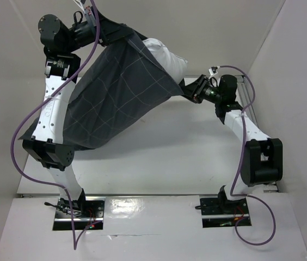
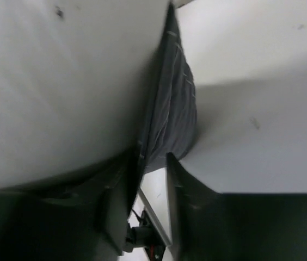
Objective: Put the pillow into the pillowcase
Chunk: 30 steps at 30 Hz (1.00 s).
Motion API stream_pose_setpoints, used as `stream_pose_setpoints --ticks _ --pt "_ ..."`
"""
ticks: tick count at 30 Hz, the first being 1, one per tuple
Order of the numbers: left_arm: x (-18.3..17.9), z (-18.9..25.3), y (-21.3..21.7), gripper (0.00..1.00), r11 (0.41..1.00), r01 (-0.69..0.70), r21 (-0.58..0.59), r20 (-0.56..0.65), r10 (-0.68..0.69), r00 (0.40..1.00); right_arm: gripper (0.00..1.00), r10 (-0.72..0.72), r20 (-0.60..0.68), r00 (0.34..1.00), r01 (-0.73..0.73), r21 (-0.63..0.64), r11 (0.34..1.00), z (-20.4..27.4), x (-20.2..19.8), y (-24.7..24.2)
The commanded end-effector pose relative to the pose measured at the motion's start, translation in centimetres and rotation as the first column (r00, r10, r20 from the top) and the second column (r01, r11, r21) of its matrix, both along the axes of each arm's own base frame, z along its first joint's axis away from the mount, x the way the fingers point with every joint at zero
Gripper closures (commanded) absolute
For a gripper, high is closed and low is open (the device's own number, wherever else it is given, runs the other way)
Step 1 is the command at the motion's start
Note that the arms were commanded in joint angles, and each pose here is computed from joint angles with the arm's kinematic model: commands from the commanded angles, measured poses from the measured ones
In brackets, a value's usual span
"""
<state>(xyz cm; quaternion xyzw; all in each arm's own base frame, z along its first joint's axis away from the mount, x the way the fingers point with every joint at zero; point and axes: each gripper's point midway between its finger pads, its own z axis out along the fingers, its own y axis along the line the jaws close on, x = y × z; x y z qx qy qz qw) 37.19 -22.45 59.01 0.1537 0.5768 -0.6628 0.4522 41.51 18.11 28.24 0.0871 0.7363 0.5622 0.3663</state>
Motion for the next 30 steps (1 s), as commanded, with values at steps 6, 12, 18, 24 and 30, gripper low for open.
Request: stream_pose_setpoints --ticks 6,12,18,24,30 --pt "-5.3 5.6 1.2 1.00 0.998 -0.021 -0.062 0.217 0.034 0.976 0.76 -0.107 0.036 0.994 0.112 -0.146 0.983 -0.3 1.7 -1.7" --pt "-5.8 5.9 1.6 1.00 0.998 -0.032 -0.063 0.223 0.045 0.974 1.00 -0.113 0.070 0.991 0.122 -0.134 0.984 0.5 4.4 -2.9" --pt "-4.7 5.6 3.9 1.00 0.993 -0.082 -0.080 0.189 0.096 0.977 1.00 -0.224 0.302 0.926 0.259 -0.081 0.962 13.0 5.2 -6.7" --pt "-5.5 10.2 8.5 1.00 0.977 -0.095 -0.191 0.261 0.144 0.954 1.00 -0.297 0.646 0.704 0.352 0.046 0.935 32.7 -1.4 -8.0" --pt "-7.7 11.9 10.8 1.00 0.949 -0.165 -0.267 0.271 0.238 0.933 1.00 -0.341 0.636 0.692 0.424 0.023 0.905 32.3 -0.8 -9.0"
